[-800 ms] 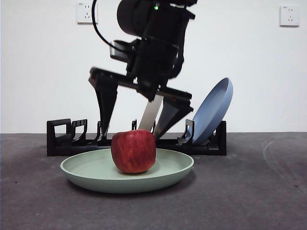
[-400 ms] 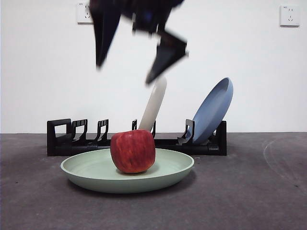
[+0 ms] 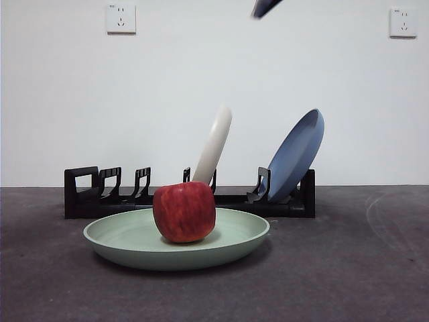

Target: Take the green plate from the plate rack,put the plate on the table,take the apple from the table,put the apple in the plate

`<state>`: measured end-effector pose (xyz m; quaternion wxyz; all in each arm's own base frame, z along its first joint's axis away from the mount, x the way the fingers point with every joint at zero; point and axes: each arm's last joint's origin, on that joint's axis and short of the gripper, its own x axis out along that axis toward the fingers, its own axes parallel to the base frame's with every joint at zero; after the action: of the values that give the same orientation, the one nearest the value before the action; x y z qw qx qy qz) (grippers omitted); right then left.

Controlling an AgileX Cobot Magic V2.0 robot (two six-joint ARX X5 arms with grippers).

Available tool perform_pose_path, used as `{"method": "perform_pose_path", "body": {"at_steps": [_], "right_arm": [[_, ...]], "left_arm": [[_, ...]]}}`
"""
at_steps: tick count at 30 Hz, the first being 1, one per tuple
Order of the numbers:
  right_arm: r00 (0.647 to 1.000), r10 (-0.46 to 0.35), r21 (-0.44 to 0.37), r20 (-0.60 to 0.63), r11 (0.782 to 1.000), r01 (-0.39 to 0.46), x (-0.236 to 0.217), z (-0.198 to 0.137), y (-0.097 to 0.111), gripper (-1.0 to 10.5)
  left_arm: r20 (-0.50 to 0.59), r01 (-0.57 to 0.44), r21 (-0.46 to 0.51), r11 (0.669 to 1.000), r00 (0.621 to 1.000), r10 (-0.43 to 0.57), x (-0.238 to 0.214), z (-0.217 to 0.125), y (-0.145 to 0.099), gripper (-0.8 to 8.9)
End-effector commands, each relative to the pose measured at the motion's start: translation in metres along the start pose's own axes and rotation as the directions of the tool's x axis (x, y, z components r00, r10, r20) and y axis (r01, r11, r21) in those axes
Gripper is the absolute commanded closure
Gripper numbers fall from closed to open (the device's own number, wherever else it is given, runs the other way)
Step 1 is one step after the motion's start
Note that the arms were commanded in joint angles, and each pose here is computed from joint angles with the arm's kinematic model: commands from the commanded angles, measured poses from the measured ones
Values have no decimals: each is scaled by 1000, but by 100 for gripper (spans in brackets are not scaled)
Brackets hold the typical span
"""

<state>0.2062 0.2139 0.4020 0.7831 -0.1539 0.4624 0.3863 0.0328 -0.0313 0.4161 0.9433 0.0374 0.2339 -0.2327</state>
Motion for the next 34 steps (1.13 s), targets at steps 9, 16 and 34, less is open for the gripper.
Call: {"method": "perform_pose_path", "body": {"at_steps": [9,16,34], "right_arm": [[995,-61,-25,72,998,63,-73,-45,9,509],[992,-87,28,90,996,85,-84,-96,9,509],[980,-124,110,153,988,108,-59,-157,3,958]], "left_arm": [[-48,-46,104,994,998,52,35,15,-26,625],[-94,8,114,993,996,3,53,20,-40,626],[-217,113,151,982,973,-78,92,24,-69,822]]}}
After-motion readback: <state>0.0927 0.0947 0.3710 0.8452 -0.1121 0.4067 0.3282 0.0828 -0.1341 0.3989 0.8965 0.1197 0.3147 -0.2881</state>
